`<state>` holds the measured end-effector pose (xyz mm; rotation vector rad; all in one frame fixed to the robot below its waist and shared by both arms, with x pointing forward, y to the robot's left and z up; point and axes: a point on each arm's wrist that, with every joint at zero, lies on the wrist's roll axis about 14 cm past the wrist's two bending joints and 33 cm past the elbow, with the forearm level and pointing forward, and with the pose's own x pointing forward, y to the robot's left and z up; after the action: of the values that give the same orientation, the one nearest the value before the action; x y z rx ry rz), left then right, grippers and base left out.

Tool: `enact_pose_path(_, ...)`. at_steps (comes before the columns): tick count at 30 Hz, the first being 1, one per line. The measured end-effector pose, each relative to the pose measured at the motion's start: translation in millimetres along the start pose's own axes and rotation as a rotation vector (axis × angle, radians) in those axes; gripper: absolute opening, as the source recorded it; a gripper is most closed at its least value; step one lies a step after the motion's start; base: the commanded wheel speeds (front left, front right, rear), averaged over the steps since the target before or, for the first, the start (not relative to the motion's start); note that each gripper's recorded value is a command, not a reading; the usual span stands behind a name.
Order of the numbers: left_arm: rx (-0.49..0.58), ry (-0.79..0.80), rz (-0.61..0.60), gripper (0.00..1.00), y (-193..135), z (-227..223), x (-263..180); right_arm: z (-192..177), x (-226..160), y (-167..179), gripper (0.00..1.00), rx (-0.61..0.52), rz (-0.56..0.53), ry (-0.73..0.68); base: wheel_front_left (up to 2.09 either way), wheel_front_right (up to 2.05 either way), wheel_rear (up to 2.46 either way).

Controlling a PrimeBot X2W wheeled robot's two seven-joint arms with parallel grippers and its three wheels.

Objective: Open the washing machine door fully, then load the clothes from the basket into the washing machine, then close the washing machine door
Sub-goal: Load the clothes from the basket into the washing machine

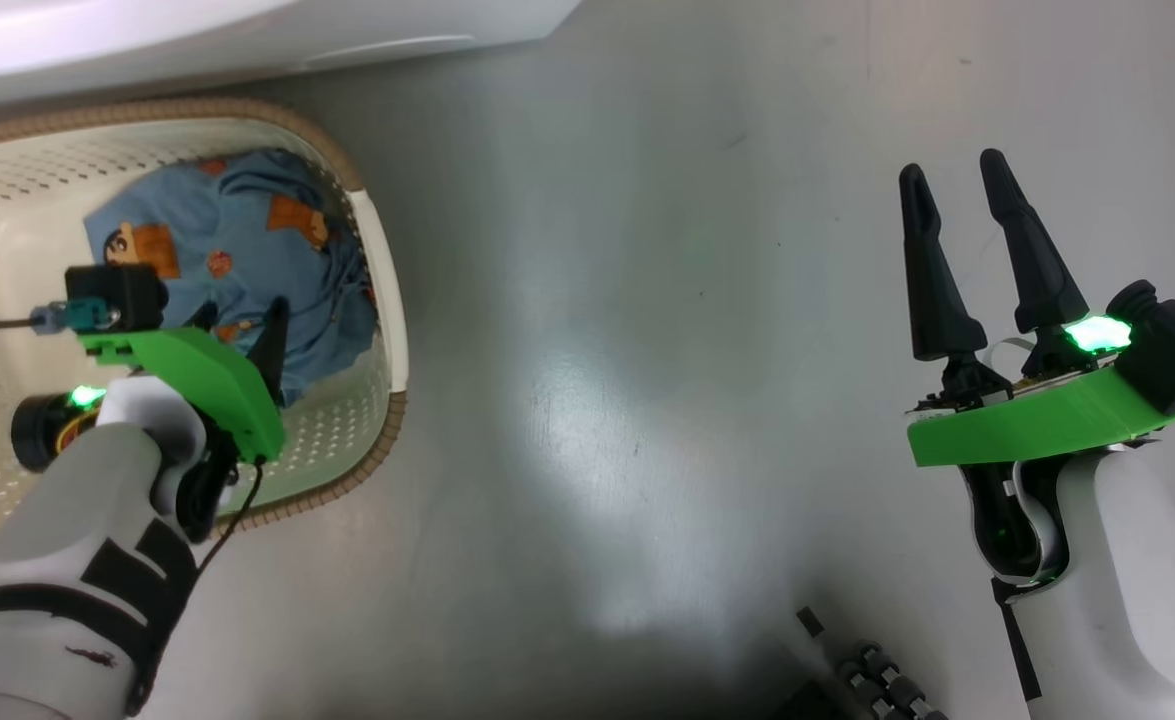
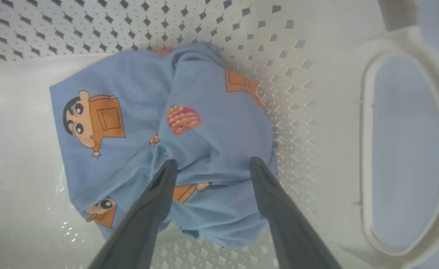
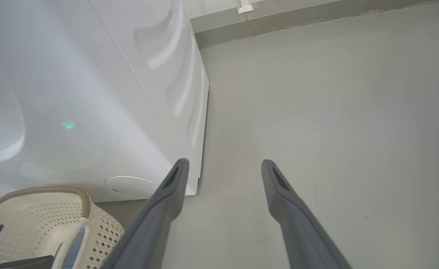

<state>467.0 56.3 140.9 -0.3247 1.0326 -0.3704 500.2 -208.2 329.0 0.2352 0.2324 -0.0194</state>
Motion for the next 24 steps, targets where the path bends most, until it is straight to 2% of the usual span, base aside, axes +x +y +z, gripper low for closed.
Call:
enact_pose_path(14, -0.005, 0.042, -0.043, 1.00, -1.6, -9.3, 9.7, -10.7, -0.2, -2.8, 1.00, -0.005, -0.004, 0.023, 0.00, 0.00, 0.00)
enact_pose_path(15, -0.005, 0.042, -0.048, 0.91, -2.9, -9.2, 10.1, -11.1, -0.2, -2.6, 1.00, -0.006, -0.003, 0.024, 0.00, 0.00, 0.00)
enact_pose_path(16, -0.001, 0.040, -0.053, 0.47, -4.1, -9.1, 10.4, -11.4, -0.1, -2.4, 1.00, -0.005, -0.003, 0.025, 0.00, 0.00, 0.00)
enact_pose_path(17, 0.000, 0.040, -0.058, 0.27, -5.1, -9.5, 10.5, -11.7, 0.0, -2.1, 1.00, -0.006, -0.002, 0.025, 0.00, 0.00, 0.00)
enact_pose_path(18, -0.004, 0.041, -0.061, 0.00, -5.4, -10.0, 10.5, -12.1, 0.0, -1.9, 1.00, -0.007, -0.001, 0.026, 0.00, 0.00, 0.00)
enact_pose_path(24, -0.024, 0.014, -0.066, 0.00, -6.6, -5.6, 6.8, -9.1, 0.4, -0.5, 1.00, -0.010, 0.003, 0.019, 0.00, 0.00, 0.00)
